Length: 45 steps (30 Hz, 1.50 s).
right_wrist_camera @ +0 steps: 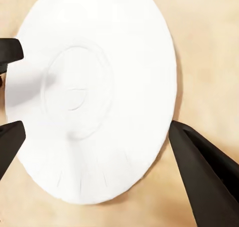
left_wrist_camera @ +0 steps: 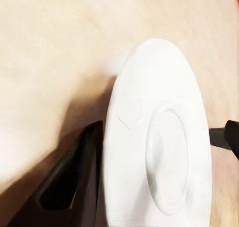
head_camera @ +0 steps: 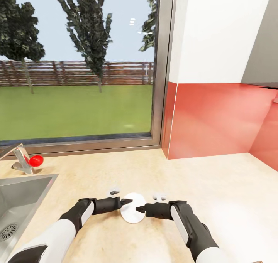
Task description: Set up a coffee station on the kitchen countertop: keep the coffee maker on the countertop, move the bottle of coffee from the kitchen shelf to the counter next to the coffee maker, place a paper coffee filter on top of the coffee maker, put the saucer next to the coffee maker with the coffee cup on the saucer, and place the electric kettle next to the coffee maker.
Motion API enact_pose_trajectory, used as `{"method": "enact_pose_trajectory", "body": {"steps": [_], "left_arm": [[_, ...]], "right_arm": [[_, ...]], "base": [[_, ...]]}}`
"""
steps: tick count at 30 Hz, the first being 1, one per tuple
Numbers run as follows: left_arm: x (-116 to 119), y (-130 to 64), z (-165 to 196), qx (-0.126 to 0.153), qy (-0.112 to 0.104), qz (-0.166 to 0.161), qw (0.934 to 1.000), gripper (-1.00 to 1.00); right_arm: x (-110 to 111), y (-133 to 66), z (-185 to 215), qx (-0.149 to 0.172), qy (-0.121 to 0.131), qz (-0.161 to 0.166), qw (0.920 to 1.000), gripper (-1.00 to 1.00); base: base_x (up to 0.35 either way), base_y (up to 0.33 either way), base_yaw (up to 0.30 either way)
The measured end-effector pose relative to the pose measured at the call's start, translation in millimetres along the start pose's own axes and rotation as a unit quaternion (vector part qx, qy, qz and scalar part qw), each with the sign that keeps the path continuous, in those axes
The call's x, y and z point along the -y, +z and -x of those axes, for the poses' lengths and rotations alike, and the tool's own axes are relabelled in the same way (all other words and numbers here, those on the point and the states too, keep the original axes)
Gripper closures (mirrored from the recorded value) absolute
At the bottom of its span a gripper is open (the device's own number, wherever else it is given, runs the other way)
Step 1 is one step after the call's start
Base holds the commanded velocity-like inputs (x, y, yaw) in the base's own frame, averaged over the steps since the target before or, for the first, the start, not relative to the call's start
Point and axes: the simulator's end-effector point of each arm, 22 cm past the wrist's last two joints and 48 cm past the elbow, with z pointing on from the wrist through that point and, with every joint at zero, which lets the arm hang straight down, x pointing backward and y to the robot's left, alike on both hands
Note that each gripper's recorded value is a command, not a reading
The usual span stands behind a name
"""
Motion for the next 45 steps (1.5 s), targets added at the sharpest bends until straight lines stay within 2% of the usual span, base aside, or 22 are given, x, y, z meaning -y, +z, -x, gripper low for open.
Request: {"method": "enact_pose_trajectory", "body": {"steps": [2,6,30,45], "left_arm": [[2,0.6,1,0.005,-0.01,-0.005,0.9999,-1.0],[2,1.0,1,0.007,-0.014,-0.007,0.9999,-1.0],[8,1.7,4,0.014,-0.028,-0.019,0.9993,-1.0],[22,10.2,3,0.014,-0.031,-0.032,0.9989,-1.0]], "right_arm": [[-3,1.4,0,0.0,0.0,0.003,1.0,-1.0],[-9,3.7,0,0.0,0.002,0.007,1.0,-1.0],[-11,4.6,-1,0.0,0.002,0.009,1.0,-1.0],[-12,5.1,-1,0.0,0.003,0.011,0.9999,-1.0]], "base": [[0.0,0.0,0.0],[0.0,0.0,0.0],[0.0,0.0,0.0],[0.0,0.0,0.0]]}}
